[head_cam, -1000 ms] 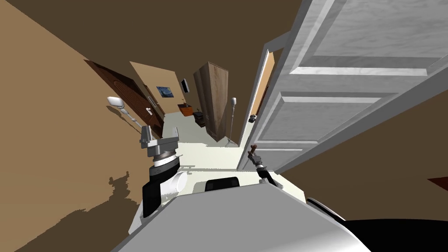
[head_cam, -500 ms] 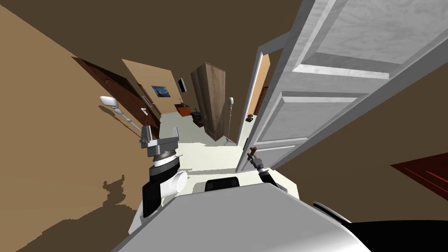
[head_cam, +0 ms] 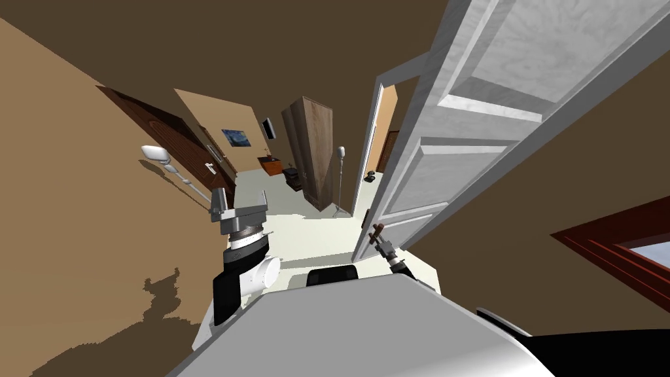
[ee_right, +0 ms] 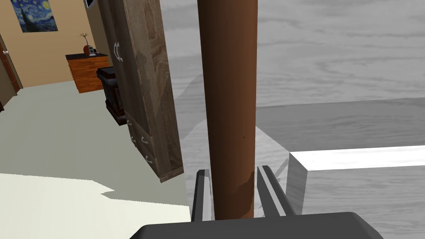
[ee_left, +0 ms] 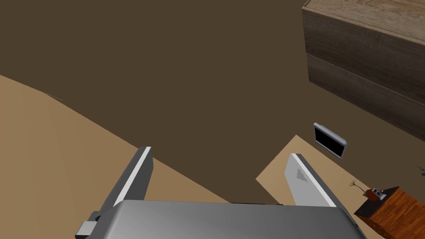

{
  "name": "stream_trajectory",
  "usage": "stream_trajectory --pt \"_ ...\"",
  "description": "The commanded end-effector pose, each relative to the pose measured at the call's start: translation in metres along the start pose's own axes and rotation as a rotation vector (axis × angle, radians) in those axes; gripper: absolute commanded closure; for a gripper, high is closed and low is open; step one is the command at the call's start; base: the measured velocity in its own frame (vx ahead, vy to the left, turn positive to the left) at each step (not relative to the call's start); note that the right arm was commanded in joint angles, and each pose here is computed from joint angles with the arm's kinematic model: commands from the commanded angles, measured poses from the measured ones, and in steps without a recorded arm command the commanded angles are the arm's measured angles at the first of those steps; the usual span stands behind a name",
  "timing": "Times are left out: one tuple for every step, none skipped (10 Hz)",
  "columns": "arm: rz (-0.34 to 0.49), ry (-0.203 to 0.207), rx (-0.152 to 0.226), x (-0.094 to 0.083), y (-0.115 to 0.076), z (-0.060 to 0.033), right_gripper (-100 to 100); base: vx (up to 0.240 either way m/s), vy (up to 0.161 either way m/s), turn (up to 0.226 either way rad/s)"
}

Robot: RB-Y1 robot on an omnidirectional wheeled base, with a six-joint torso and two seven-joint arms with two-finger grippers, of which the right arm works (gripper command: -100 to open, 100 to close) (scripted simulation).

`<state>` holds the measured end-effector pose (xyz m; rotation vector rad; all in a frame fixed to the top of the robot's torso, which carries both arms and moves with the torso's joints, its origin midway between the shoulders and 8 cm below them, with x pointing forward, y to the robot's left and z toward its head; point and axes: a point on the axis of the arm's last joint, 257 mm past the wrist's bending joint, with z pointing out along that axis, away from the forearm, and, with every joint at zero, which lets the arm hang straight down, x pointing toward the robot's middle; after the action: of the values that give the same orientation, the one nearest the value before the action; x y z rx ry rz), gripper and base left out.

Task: Pull the door open

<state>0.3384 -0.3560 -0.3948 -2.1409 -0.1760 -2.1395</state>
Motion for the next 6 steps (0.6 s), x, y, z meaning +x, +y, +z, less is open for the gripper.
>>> stream_trajectory --pt "-0.002 0.003 0.018 0.0 -0.001 -0.0097 100 0.007 0.005 -0.041" --pt "-0.004 0.005 0.031 0.0 -0.002 -0.0158 100 0.013 0.007 -0.034" --pt "-0.005 0.006 0.045 0.0 -0.003 -0.0228 100 0.014 0.007 -0.032" --pt "-0.007 0.007 0.061 0.0 -0.004 -0.0305 100 0.008 0.005 -0.039" --pt "-0.007 0.007 0.078 0.0 -0.005 -0.0386 100 0.002 0.002 -0.029" --pt "-0.007 0.007 0.078 0.0 -0.005 -0.0386 100 -0.003 -0.002 -0.016"
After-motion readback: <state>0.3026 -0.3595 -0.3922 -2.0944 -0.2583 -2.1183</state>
